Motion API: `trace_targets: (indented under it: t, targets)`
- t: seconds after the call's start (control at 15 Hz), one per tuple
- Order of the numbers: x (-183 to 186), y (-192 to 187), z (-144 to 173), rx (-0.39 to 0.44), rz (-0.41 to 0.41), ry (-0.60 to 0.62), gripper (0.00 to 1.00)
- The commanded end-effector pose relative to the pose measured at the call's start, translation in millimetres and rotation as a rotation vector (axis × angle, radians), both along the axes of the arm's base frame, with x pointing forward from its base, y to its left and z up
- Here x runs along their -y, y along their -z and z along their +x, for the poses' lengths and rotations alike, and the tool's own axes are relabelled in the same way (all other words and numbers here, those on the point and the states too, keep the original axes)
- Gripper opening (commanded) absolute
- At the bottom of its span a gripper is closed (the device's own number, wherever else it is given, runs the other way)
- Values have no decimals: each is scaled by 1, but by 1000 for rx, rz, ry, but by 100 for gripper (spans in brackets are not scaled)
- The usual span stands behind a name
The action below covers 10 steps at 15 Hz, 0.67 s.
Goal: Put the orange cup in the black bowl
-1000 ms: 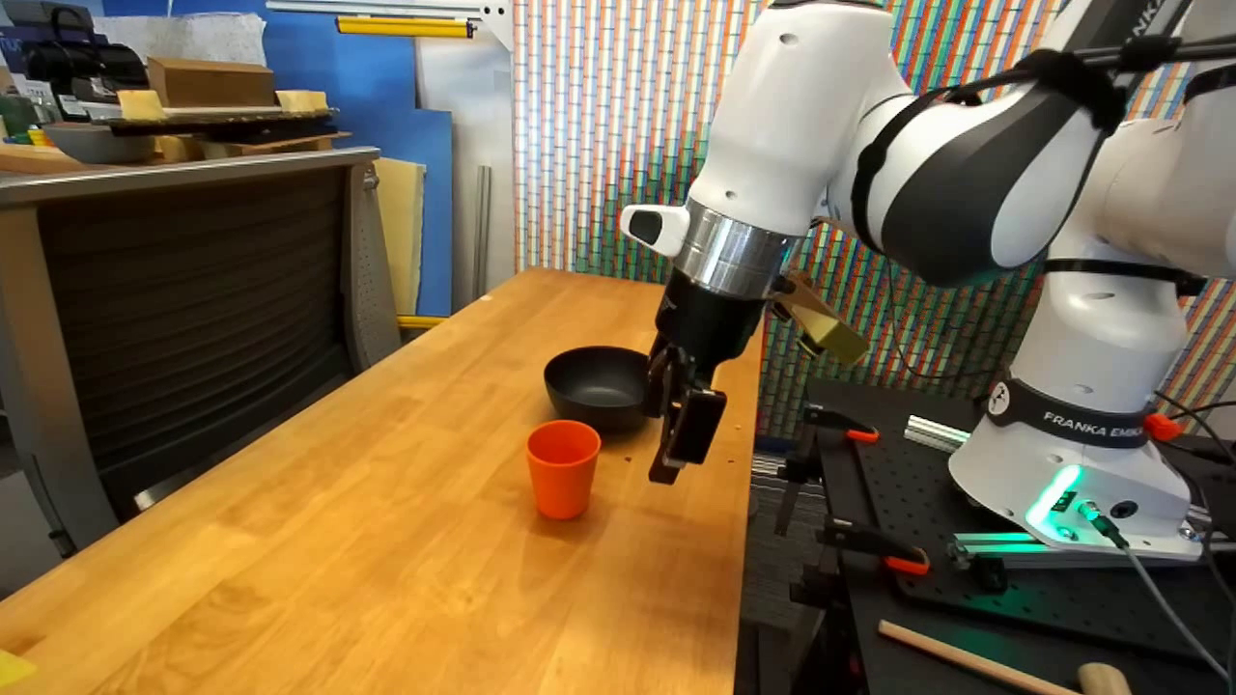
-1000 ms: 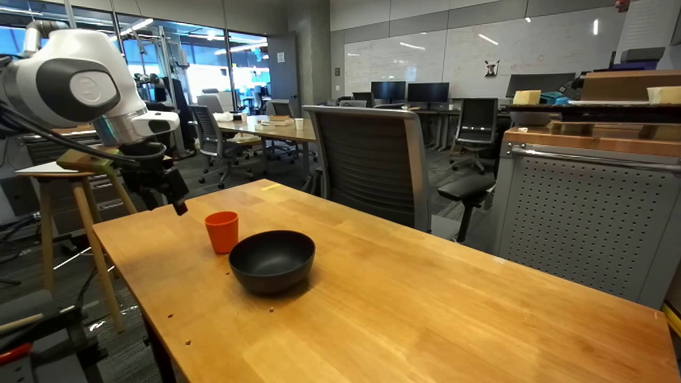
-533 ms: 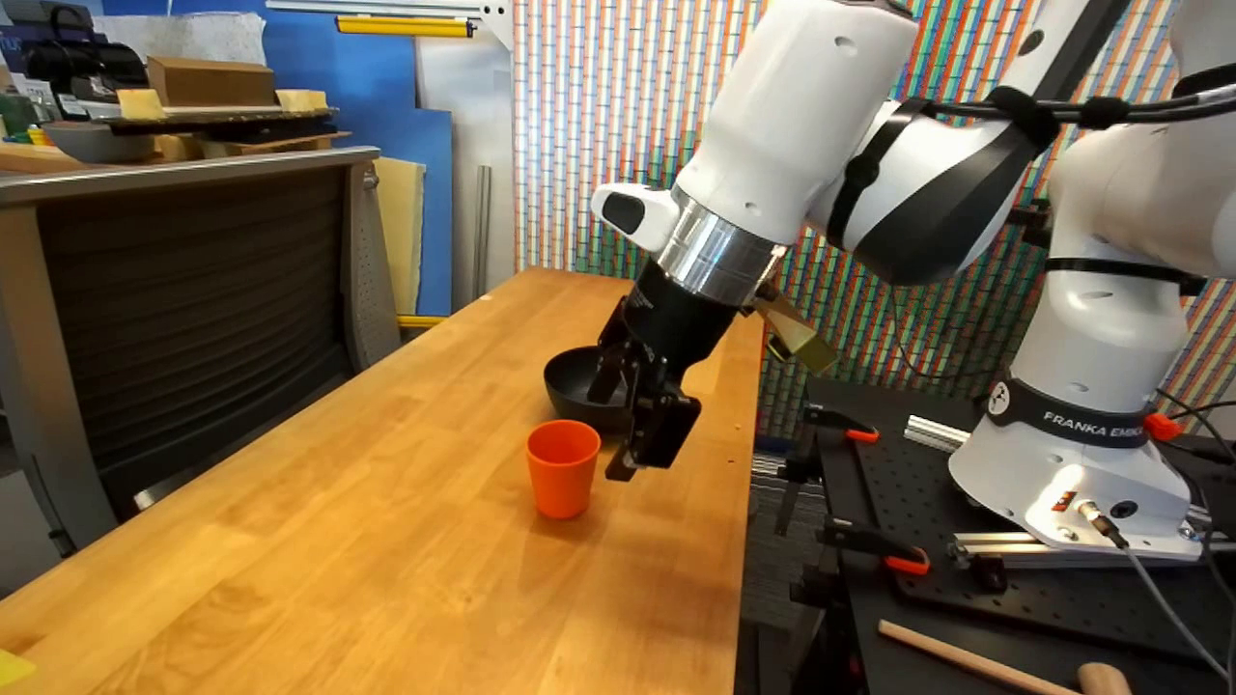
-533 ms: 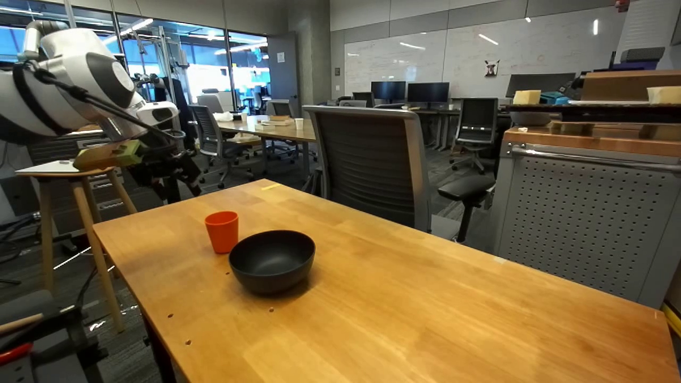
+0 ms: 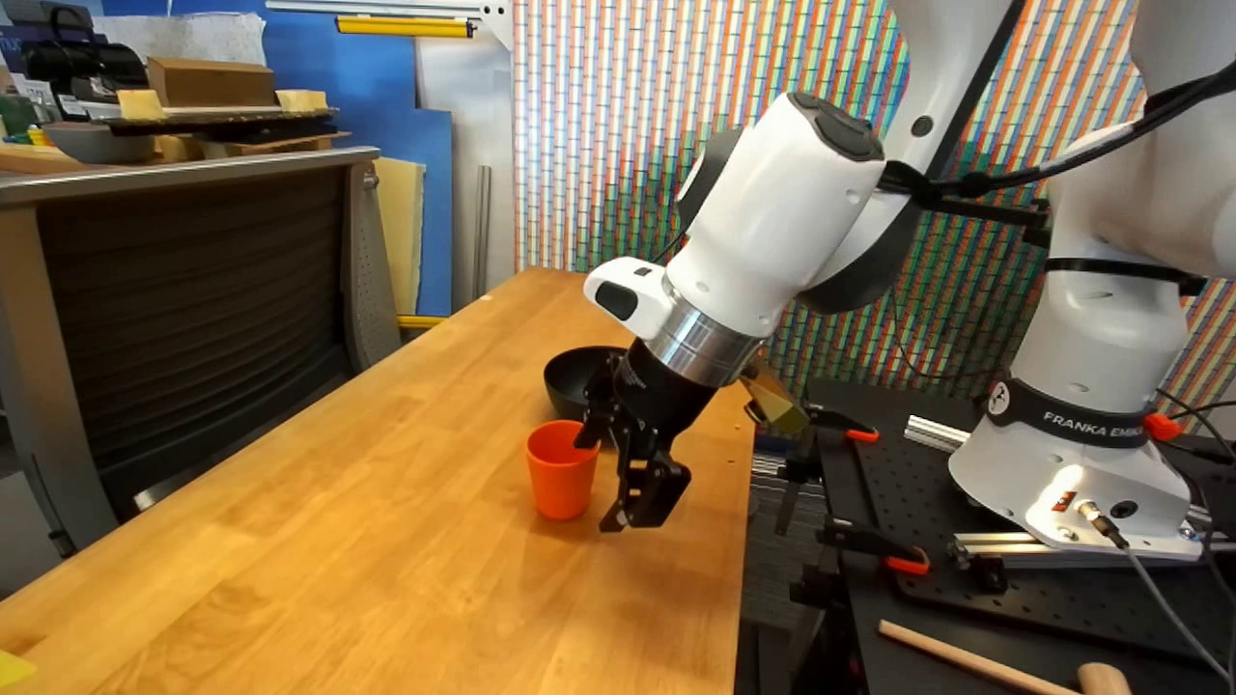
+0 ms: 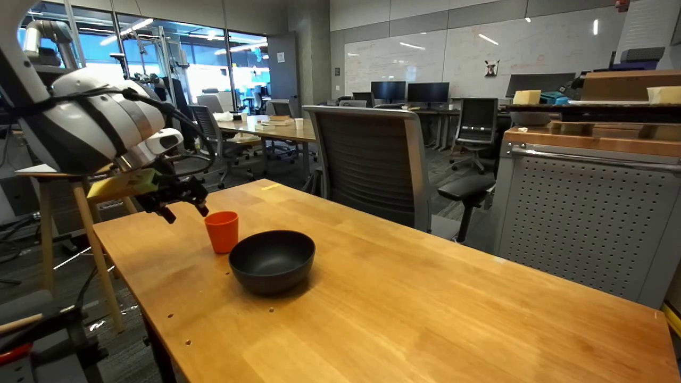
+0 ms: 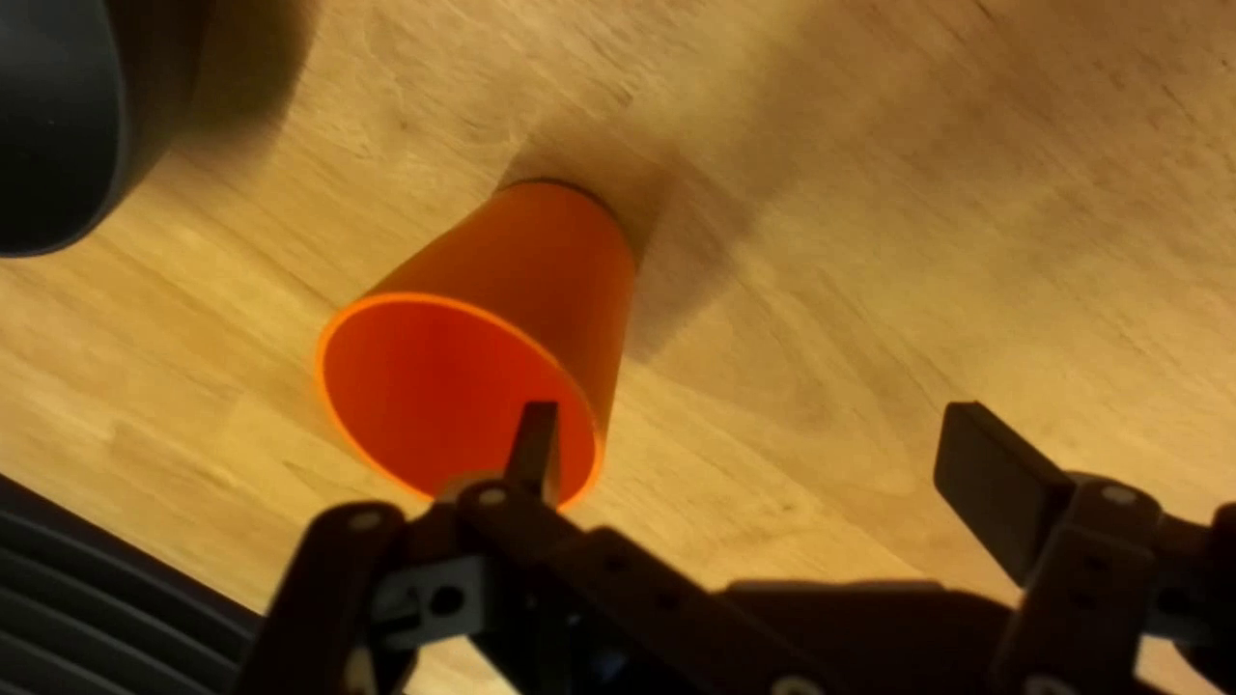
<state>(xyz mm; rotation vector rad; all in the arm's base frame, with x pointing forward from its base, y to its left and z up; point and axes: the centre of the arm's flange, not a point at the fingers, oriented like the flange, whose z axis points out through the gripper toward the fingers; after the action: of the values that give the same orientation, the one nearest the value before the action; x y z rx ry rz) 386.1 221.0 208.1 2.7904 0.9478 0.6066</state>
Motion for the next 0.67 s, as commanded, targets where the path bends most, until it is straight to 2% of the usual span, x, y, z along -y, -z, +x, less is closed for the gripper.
trace_targets:
  t: [0.0, 0.4, 0.6]
  targets:
    - [-9, 53, 12, 64, 33, -30, 75]
    - [-5, 73, 18, 145, 22, -96, 26]
    - [3, 62, 27, 217, 17, -81, 6]
